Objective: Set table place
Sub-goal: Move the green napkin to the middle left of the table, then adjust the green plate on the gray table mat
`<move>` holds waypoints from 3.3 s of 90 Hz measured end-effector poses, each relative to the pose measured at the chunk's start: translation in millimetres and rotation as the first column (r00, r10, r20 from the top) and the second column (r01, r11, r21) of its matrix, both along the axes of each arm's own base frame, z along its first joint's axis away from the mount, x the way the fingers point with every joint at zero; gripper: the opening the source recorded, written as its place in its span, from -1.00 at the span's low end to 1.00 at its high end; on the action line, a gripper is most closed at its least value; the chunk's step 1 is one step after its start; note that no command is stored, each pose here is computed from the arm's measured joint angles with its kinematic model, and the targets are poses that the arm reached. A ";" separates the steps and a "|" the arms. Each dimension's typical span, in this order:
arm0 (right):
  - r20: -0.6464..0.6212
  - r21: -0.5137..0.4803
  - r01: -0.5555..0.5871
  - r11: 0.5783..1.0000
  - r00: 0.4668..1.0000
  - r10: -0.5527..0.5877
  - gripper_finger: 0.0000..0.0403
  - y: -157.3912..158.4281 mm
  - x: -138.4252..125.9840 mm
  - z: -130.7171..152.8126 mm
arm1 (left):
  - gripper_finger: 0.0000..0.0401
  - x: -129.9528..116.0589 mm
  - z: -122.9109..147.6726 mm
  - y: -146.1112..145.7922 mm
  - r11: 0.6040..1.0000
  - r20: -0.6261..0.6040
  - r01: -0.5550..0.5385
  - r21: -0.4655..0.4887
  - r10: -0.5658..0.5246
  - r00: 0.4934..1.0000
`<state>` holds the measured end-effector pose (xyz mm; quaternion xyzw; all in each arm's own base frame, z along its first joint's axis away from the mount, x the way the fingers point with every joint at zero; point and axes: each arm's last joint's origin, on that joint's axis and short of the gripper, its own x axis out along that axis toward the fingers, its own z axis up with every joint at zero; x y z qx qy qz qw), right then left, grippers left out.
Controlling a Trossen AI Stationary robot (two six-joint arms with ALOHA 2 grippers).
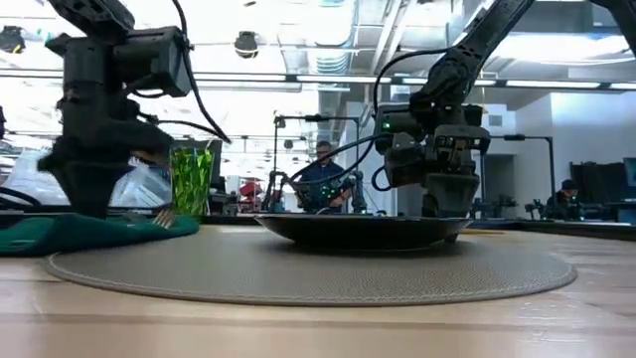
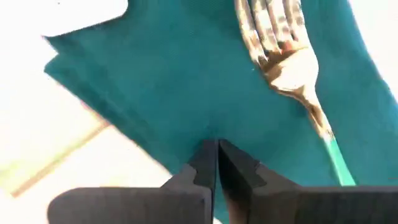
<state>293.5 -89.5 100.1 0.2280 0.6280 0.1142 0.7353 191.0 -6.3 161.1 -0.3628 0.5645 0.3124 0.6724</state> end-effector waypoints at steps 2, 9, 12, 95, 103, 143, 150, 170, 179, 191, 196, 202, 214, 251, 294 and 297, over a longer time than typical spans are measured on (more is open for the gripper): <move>0.006 -0.002 -0.006 1.000 1.000 0.006 -1.00 -0.1 0.3 0.0 | -1.00 0.8 4.0 -0.3 1.000 0.033 -0.008 -0.005 0.008 0.999; 0.015 -0.005 -0.017 1.000 1.000 0.017 -1.00 -0.1 0.6 0.0 | -1.00 -2.2 10.6 -1.6 0.999 0.065 -0.030 -0.023 0.032 0.997; 0.015 -0.005 -0.015 1.000 1.000 0.015 -1.00 -1.0 0.3 0.0 | -1.00 -3.4 11.6 -2.3 0.999 0.067 -0.031 -0.028 0.033 0.997; -0.151 0.018 0.196 0.981 0.970 -0.191 -0.68 -6.7 -18.2 22.9 | -1.00 65.0 34.2 29.2 0.982 0.579 -0.173 0.070 0.101 0.809; -0.161 0.028 0.223 0.974 0.963 -0.216 -0.62 -10.8 -20.3 23.1 | -1.00 70.6 30.3 29.6 0.980 0.593 -0.192 0.051 0.125 0.796; -0.027 0.048 0.341 0.939 0.940 -0.340 -0.59 -46.6 -44.9 61.3 | -1.00 71.9 28.7 26.8 0.968 0.593 -0.250 -0.010 0.207 0.778; 0.003 0.055 0.334 0.941 0.942 -0.335 -0.59 -45.9 -42.7 63.7 | -1.00 72.5 29.2 25.7 0.967 0.599 -0.254 -0.017 0.213 0.772; 0.055 0.068 0.280 0.957 0.957 -0.284 -0.59 -39.8 -26.5 51.0 | -1.00 72.5 29.3 26.1 0.961 0.602 -0.277 -0.015 0.230 0.764; 0.055 0.080 0.264 0.961 0.962 -0.269 -0.59 -37.2 -21.3 43.8 | -1.00 72.6 29.4 26.1 0.960 0.603 -0.278 -0.015 0.231 0.764; 0.033 0.117 0.242 0.963 0.968 -0.248 -0.59 -33.6 -16.9 31.9 | -1.00 72.6 29.5 26.0 0.959 0.604 -0.282 -0.020 0.237 0.761; 0.026 0.134 0.228 0.964 0.972 -0.233 -0.59 -30.8 -15.7 28.9 | -1.00 72.8 29.7 26.1 0.959 0.606 -0.284 -0.021 0.238 0.759; 0.018 0.171 0.222 0.960 0.973 -0.229 -0.59 -29.3 -16.2 28.3 | -1.00 72.9 29.8 26.3 0.957 0.607 -0.289 -0.020 0.241 0.757; 0.037 0.201 0.208 0.957 0.975 -0.219 -0.59 -29.0 -16.9 31.1 | -1.00 72.9 30.0 27.4 0.955 0.610 -0.297 -0.016 0.245 0.754; 0.076 0.245 0.185 0.952 0.975 -0.209 -0.59 -28.6 -14.0 34.3 | -1.00 78.9 36.2 20.5 0.964 0.640 -0.175 -0.202 0.265 0.721; 0.109 0.227 0.171 0.959 0.974 -0.199 -0.59 -28.8 -11.2 34.3 | -1.00 86.4 -0.5 16.4 0.992 0.402 -0.021 -0.122 0.069 0.913; 0.105 0.228 0.175 0.958 0.974 -0.203 -0.59 -28.8 -11.3 34.3 | -1.00 94.8 -1.2 15.9 0.992 0.401 0.016 -0.127 0.037 0.916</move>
